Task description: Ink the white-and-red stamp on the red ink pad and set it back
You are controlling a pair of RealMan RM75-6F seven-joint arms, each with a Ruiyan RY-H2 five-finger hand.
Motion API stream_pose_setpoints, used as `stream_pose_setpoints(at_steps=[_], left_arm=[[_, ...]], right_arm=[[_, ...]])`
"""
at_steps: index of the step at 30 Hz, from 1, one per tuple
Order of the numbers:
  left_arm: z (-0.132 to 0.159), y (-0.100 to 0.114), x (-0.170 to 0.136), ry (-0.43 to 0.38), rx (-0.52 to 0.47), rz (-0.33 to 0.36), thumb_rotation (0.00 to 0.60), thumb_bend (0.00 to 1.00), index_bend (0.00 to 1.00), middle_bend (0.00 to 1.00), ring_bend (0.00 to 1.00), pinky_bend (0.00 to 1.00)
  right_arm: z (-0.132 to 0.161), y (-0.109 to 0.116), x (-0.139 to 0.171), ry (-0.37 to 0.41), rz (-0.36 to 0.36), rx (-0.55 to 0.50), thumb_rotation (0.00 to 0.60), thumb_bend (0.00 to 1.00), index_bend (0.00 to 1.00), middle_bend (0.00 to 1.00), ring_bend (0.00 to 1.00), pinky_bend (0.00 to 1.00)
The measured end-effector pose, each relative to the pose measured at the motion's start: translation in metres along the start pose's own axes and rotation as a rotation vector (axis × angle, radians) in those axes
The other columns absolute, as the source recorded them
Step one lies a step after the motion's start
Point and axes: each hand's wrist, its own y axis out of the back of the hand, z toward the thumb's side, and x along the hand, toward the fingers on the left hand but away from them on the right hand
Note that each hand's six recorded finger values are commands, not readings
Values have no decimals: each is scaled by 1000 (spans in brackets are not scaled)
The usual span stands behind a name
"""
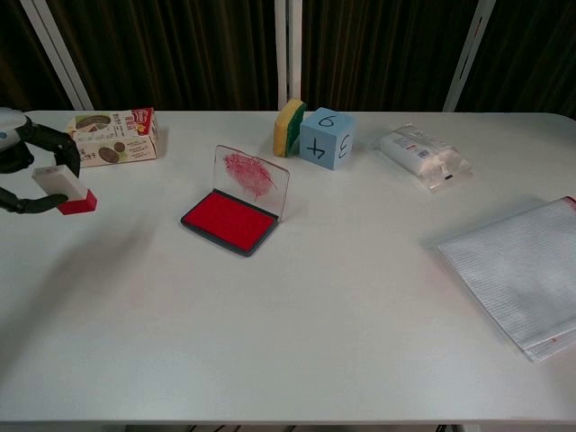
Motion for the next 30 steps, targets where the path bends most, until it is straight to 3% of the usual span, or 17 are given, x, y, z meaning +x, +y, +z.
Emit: stream_pose_setpoints(at_steps=[12, 30], left_arm=[[-4, -41, -21, 9, -31, -36, 600, 461, 617, 645, 983, 1000], [-8, -68, -21, 5, 10, -76, 600, 459, 615, 644, 984, 1000]], right_arm=[[5, 1, 3, 8, -4, 8, 600, 198, 0, 0, 0, 0], [3, 0, 1, -4, 6, 11, 600, 199, 0, 0, 0, 0]])
